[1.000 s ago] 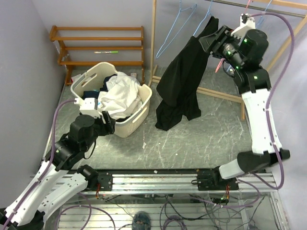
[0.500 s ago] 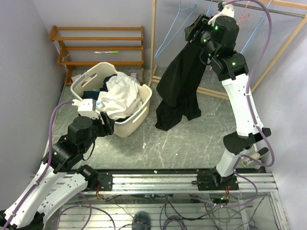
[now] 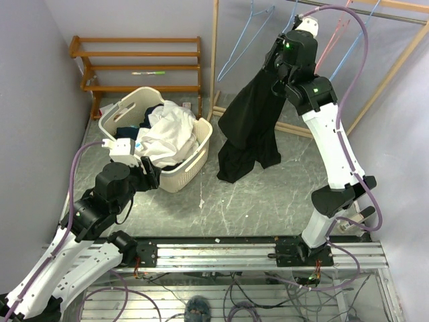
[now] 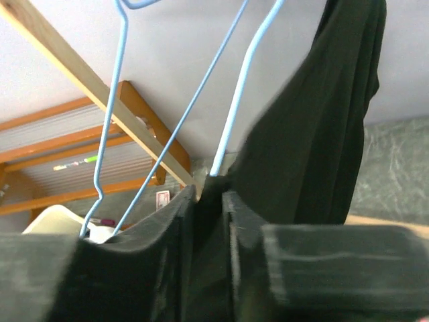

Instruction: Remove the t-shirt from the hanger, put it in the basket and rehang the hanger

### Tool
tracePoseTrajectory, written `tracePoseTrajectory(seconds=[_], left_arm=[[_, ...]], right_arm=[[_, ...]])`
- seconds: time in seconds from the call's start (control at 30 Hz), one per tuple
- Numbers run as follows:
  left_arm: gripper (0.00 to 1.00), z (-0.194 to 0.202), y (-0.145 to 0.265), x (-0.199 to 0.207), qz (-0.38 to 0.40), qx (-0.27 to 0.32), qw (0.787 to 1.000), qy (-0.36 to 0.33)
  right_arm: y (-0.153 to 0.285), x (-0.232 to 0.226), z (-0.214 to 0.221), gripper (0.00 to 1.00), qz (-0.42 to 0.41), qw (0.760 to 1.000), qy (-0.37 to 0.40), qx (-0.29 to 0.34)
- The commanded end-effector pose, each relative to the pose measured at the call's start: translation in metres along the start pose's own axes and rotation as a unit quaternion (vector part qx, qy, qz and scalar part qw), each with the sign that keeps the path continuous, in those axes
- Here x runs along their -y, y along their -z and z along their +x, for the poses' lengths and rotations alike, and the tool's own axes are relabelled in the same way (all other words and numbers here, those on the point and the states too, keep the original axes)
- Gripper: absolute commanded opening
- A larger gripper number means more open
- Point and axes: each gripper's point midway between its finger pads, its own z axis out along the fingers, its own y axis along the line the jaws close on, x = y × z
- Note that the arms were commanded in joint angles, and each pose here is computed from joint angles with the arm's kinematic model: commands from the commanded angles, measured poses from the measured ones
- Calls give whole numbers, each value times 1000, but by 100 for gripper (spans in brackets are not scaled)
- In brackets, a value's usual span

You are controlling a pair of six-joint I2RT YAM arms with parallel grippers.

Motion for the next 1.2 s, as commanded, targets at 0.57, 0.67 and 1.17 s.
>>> tracePoseTrajectory(seconds=[0.57,0.67,1.17], left_arm=[[71,2,-1,5,12,-2,1000,6],[71,2,-1,5,12,-2,1000,6],[71,1,-1,5,13,-1,1000,7]], right_arm=[[-3,55,14,35,108,993,53,2],[-7,58,15,36,114,992,57,2],[2,59,-6,0,90,993,66,43]])
